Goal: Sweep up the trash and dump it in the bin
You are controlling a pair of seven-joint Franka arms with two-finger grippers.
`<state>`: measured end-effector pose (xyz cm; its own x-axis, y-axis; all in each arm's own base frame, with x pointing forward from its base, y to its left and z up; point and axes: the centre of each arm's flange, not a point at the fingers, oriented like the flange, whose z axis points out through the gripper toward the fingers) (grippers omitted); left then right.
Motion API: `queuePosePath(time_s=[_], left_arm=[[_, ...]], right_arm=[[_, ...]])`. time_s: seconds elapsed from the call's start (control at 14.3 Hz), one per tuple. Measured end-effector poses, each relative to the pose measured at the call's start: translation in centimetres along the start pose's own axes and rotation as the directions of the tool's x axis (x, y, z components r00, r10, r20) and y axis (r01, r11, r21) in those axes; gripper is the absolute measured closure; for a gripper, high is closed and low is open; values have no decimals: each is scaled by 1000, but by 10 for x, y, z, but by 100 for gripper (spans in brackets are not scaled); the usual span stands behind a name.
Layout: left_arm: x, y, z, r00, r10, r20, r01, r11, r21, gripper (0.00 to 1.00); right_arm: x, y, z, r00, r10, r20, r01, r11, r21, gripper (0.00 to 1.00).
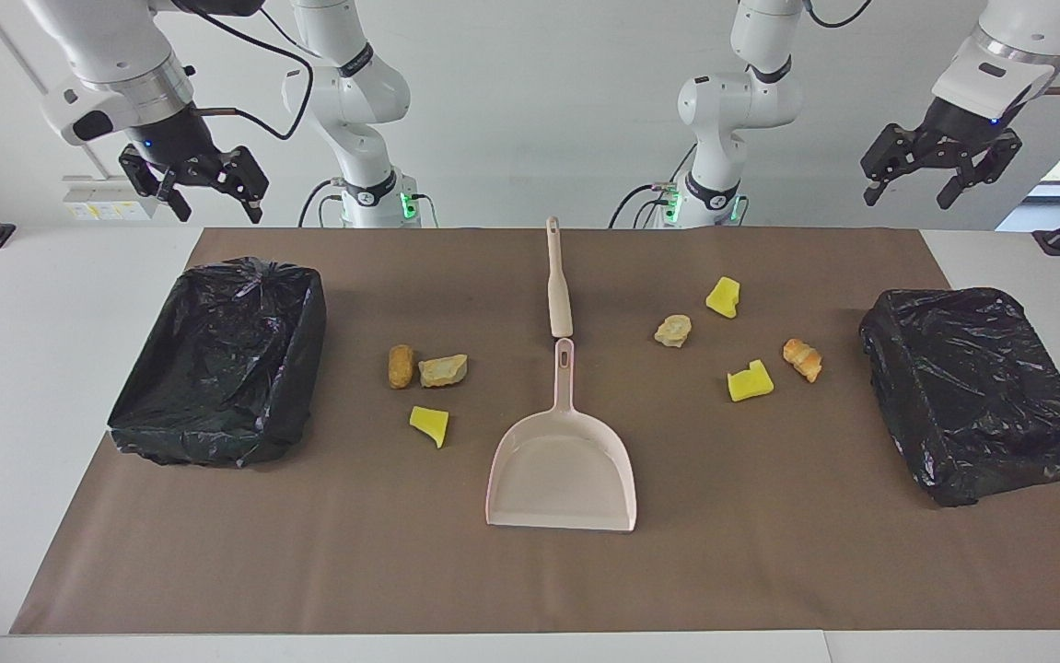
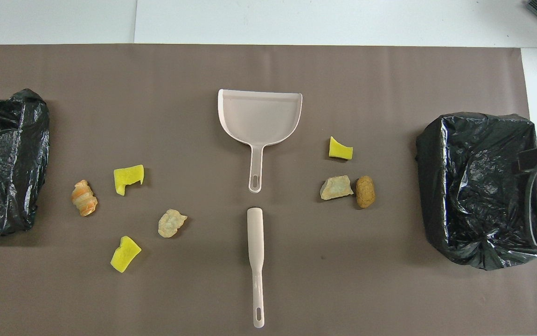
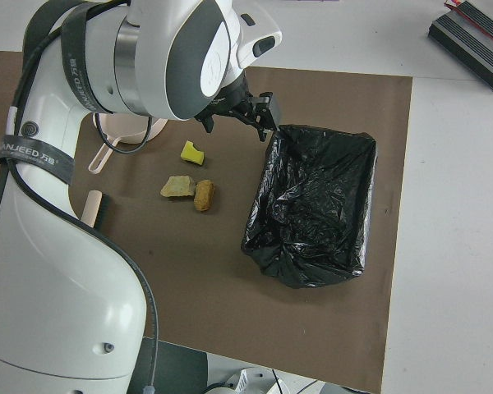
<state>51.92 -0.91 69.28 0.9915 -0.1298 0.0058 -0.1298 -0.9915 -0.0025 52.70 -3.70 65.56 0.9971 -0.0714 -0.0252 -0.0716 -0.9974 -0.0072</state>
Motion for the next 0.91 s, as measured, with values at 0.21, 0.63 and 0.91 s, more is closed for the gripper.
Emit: queuePosePath(time_s=[0.21, 0.63, 0.91], left_arm=[[0, -1, 0, 1000, -1, 0, 1, 1000, 0, 0], [0, 1, 0, 1000, 3, 4, -3, 1000, 0, 0], [0, 14, 1, 1000, 23, 13, -23, 1000, 0, 0]], right_arm=[[0, 1, 0, 1000, 1, 0, -1, 1000, 0, 0], [0, 1, 0, 1000, 2, 0, -2, 1000, 0, 0], [0, 1, 0, 1000, 2, 0, -2, 1000, 0, 0]])
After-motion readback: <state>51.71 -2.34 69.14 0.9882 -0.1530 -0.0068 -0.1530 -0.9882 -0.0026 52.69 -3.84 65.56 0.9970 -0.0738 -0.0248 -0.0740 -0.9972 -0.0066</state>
